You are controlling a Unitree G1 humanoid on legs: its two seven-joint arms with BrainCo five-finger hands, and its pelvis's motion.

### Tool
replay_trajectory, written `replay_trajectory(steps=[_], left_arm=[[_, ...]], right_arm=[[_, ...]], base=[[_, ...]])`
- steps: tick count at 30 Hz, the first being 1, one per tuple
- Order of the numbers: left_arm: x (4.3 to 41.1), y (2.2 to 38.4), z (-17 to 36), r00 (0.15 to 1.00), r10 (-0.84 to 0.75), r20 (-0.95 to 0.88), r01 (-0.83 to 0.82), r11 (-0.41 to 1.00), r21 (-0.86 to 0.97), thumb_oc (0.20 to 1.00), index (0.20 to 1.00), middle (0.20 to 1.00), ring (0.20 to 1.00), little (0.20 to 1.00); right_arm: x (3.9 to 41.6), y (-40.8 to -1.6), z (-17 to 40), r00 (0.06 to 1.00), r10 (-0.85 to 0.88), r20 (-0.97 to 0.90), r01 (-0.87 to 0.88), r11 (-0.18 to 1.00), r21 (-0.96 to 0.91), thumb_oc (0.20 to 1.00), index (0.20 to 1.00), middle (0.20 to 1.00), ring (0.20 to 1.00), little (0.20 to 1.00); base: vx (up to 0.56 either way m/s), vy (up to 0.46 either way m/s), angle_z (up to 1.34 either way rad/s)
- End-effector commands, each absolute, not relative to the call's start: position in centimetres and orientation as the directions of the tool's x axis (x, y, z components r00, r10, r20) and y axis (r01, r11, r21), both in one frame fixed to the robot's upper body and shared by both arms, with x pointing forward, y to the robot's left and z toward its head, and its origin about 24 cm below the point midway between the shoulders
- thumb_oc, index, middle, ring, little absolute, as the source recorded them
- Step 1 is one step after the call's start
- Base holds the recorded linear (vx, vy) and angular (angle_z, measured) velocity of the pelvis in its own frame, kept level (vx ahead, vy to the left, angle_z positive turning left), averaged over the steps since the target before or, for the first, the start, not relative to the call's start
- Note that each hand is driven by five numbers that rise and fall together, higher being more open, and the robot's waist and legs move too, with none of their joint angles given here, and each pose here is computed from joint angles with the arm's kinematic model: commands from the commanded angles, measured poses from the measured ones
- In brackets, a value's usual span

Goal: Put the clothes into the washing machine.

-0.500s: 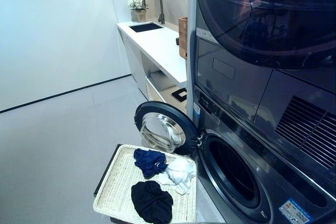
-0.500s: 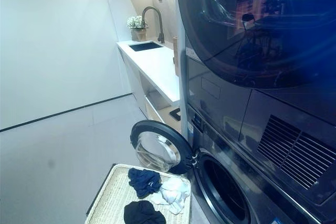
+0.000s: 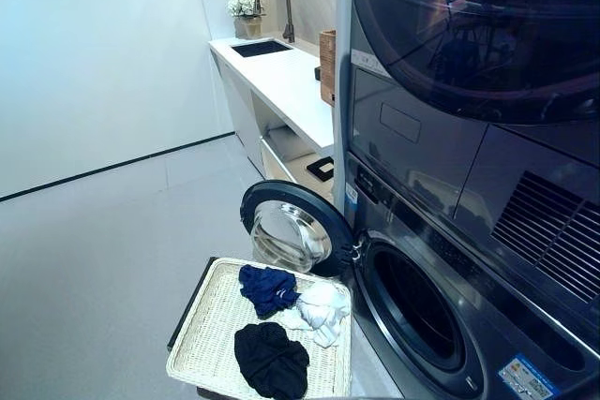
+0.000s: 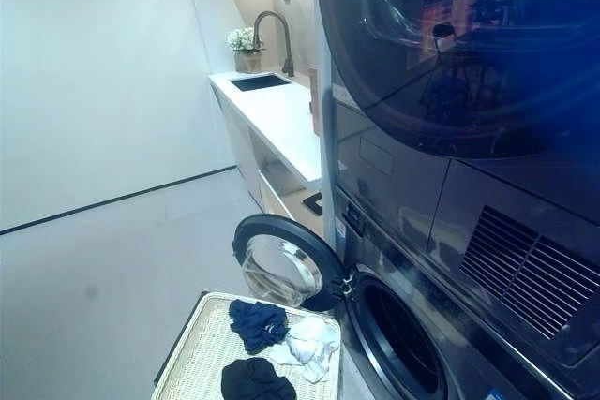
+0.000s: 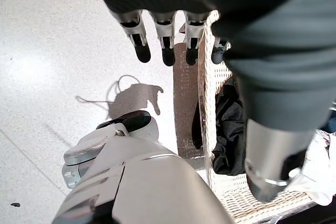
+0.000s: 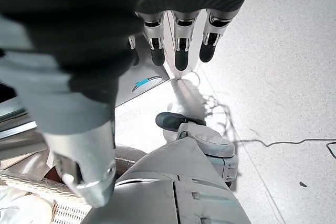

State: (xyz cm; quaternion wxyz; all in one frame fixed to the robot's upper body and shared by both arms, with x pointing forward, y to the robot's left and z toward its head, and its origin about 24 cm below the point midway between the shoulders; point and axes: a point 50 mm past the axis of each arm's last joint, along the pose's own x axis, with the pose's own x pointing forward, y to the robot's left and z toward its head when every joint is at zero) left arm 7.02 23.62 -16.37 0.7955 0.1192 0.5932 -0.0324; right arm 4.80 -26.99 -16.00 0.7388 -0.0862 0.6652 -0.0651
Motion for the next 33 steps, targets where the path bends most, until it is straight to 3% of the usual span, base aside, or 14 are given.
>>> replay_trajectory(steps=[1,14,20,21,23,25,28,33], left_arm=[[10.2,24.8,-15.5,0.362,0.124,-0.924,0.200,0.958,0.207,1.000,1.000,1.000,1.000,1.000],[10.5,24.5,-15.5,0.374,0.115,-0.920,0.202,0.958,0.202,1.000,1.000,1.000,1.000,1.000],[12.7,24.7,-14.7,0.454,0.150,-0.878,0.144,0.961,0.238,1.000,1.000,1.000,1.000,1.000],[13.3,24.7,-14.5,0.476,0.157,-0.865,0.128,0.961,0.245,1.000,1.000,1.000,1.000,1.000],[18.1,24.5,-12.3,0.647,0.197,-0.737,0.017,0.962,0.272,1.000,1.000,1.000,1.000,1.000],[20.1,24.4,-11.1,0.715,0.224,-0.662,-0.047,0.960,0.274,1.000,1.000,1.000,1.000,1.000],[25.5,24.4,-6.3,0.870,0.310,-0.384,-0.215,0.938,0.270,1.000,1.000,1.000,1.000,1.000],[30.1,24.9,-0.1,0.922,0.379,-0.076,-0.348,0.900,0.263,1.000,1.000,1.000,1.000,1.000]], right_arm=[[7.1,-26.5,-15.9,0.134,-0.217,-0.967,-0.022,0.975,-0.222,1.000,1.000,1.000,1.000,1.000],[7.2,-26.4,-15.9,0.143,-0.209,-0.967,-0.041,0.975,-0.217,1.000,1.000,1.000,1.000,1.000],[9.5,-26.6,-15.3,0.232,-0.207,-0.950,-0.053,0.973,-0.225,1.000,1.000,1.000,1.000,1.000],[10.1,-26.7,-15.2,0.254,-0.207,-0.945,-0.051,0.973,-0.227,1.000,1.000,1.000,1.000,1.000],[14.8,-26.6,-13.6,0.410,-0.204,-0.889,-0.032,0.971,-0.237,1.000,1.000,1.000,1.000,1.000],[16.5,-26.4,-13.0,0.467,-0.198,-0.862,-0.033,0.970,-0.241,1.000,1.000,1.000,1.000,1.000],[20.6,-26.2,-10.8,0.608,-0.195,-0.769,-0.013,0.967,-0.255,1.000,1.000,1.000,1.000,1.000],[24.0,-26.9,-8.2,0.689,-0.224,-0.689,0.045,0.962,-0.268,1.000,1.000,1.000,1.000,1.000]], base=[[0.00,0.000,0.00],[0.02,-0.002,0.00],[0.01,-0.003,0.00],[-0.09,-0.016,-0.01],[-0.22,-0.013,-0.02],[-0.17,-0.001,0.03],[-0.20,0.014,0.06],[-0.13,0.005,0.04]])
